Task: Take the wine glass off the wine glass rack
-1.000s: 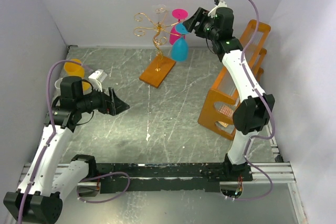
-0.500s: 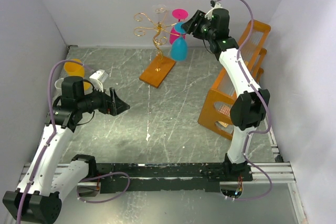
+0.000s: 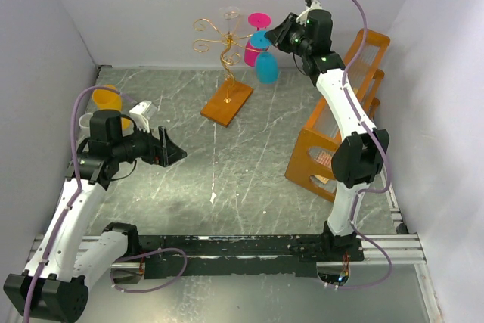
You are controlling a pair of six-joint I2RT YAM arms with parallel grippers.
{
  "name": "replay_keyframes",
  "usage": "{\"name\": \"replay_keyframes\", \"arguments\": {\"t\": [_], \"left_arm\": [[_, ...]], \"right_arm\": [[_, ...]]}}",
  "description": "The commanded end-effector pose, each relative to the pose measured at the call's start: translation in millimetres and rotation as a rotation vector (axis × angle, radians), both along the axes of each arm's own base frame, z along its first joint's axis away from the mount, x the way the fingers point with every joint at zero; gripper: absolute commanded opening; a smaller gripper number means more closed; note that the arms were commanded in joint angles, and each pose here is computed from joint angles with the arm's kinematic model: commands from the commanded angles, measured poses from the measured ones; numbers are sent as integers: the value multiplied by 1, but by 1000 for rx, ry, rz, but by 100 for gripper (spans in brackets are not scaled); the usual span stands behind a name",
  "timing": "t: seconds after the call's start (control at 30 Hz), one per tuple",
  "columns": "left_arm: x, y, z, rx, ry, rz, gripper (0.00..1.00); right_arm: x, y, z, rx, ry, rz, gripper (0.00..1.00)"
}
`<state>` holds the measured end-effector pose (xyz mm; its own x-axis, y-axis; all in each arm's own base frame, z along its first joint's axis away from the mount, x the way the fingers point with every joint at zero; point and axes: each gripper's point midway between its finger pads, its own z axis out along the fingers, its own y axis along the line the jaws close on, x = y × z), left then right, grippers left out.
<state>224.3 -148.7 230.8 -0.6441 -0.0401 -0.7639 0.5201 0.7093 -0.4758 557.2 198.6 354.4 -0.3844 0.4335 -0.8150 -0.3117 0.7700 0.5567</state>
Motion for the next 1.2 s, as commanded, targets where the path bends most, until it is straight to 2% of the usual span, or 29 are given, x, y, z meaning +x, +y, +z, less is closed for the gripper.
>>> {"name": "replay_keyframes", "arguments": {"t": [0.0, 0.27, 0.67, 1.17], "left_arm": [[4, -1, 12, 15, -48, -9, 95], [6, 1, 10, 24, -39, 0, 95], [7, 4, 12, 38, -50, 17, 94], [9, 5, 14, 44, -54, 24, 94]], "right_arm": [[-2, -6, -12, -24, 42, -17, 13], [-10, -6, 1, 44, 52, -31, 0], [-29, -9, 44, 282, 14, -1, 0], [-54, 6, 49, 405, 52, 123, 0]]}}
